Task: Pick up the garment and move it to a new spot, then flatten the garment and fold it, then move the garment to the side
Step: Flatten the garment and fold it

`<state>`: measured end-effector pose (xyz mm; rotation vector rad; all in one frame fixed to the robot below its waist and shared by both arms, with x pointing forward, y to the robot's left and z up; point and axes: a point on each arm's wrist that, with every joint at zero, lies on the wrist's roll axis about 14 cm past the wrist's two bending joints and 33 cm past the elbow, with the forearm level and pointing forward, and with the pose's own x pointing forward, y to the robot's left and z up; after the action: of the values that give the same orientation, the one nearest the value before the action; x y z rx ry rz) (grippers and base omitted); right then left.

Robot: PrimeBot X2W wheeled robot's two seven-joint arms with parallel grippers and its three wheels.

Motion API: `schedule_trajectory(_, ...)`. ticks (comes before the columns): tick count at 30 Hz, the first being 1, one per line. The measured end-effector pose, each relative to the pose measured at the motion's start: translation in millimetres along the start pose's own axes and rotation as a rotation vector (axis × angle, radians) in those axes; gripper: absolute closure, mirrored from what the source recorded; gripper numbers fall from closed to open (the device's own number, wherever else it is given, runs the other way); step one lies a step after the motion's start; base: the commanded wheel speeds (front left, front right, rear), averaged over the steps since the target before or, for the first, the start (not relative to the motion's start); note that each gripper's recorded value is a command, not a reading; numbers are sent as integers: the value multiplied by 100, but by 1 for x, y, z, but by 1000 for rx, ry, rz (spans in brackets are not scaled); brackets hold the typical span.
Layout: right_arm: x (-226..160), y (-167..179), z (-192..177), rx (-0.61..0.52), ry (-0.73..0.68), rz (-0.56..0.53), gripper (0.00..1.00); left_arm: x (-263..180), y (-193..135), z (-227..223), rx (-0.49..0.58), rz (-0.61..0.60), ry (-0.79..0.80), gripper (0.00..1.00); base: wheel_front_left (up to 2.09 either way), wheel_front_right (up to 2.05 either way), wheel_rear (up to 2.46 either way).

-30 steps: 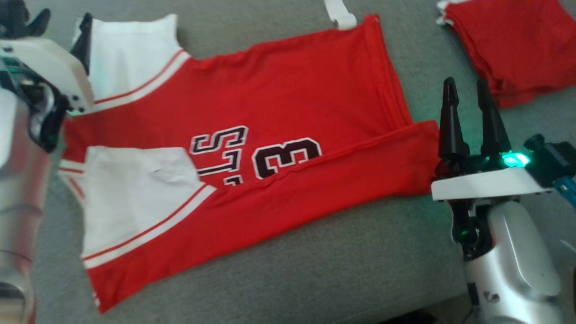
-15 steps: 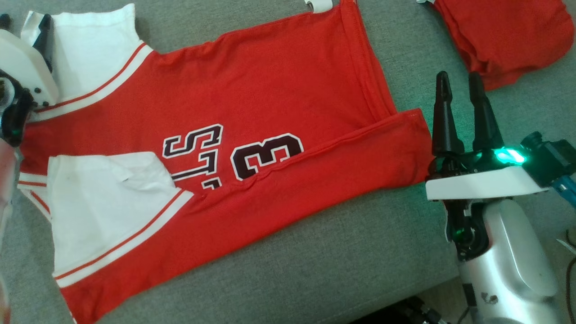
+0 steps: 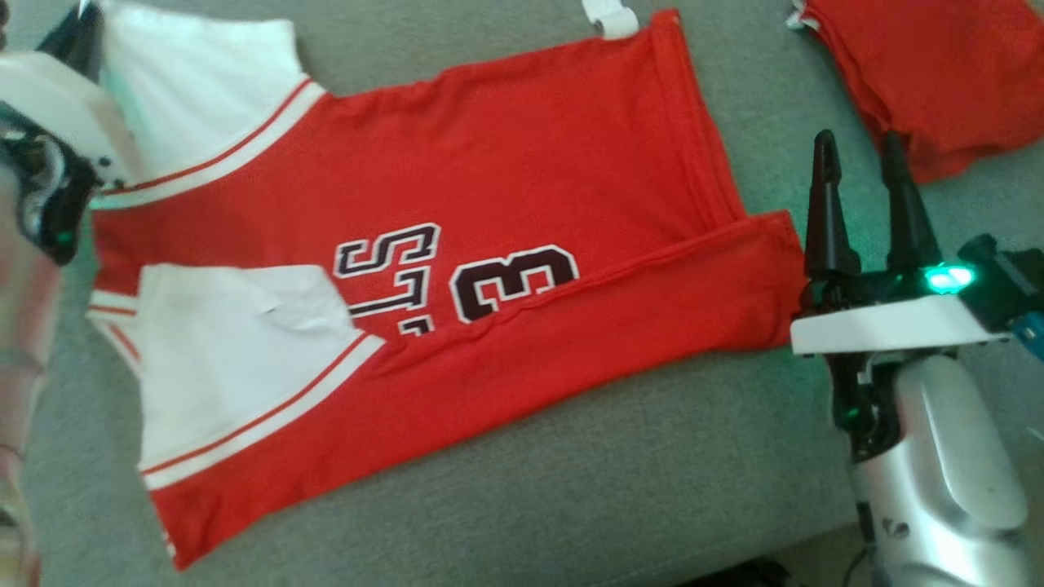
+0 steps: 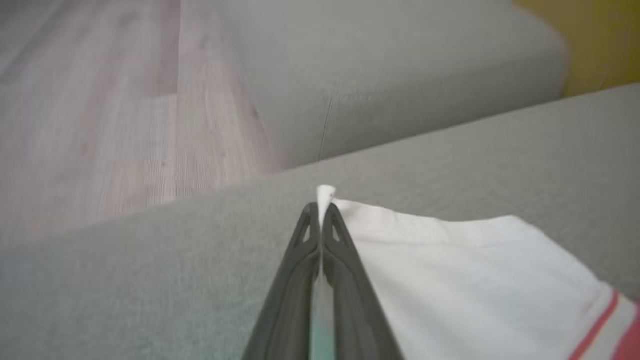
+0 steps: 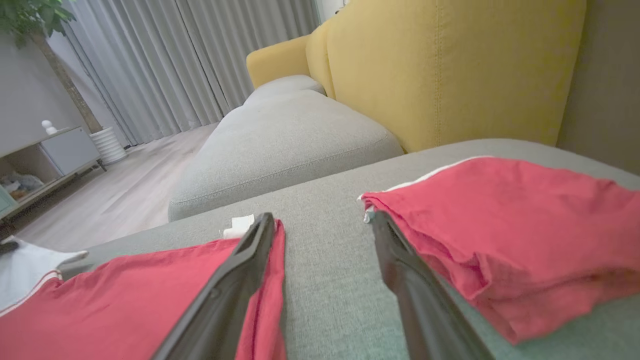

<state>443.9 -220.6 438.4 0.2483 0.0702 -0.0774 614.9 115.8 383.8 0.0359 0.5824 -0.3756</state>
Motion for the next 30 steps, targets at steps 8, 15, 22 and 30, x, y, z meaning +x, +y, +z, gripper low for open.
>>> schedule_trajectory(8,34,26,18,-181,51,78,0,-47,-30,63,27,-48,-357,100,0,0,0)
schedule_trajectory(15,64,46,21,-321,194,161,0,-101,-39,35,19,-33,-408,100,0,0,0)
schedule_trajectory(22,85,57,-10,-371,415,212,0,-135,-48,31,33,-27,-455,100,0,0,0)
schedule_trajectory(30,104,34,-57,-401,626,167,0,-144,-51,23,22,-24,-442,100,0,0,0)
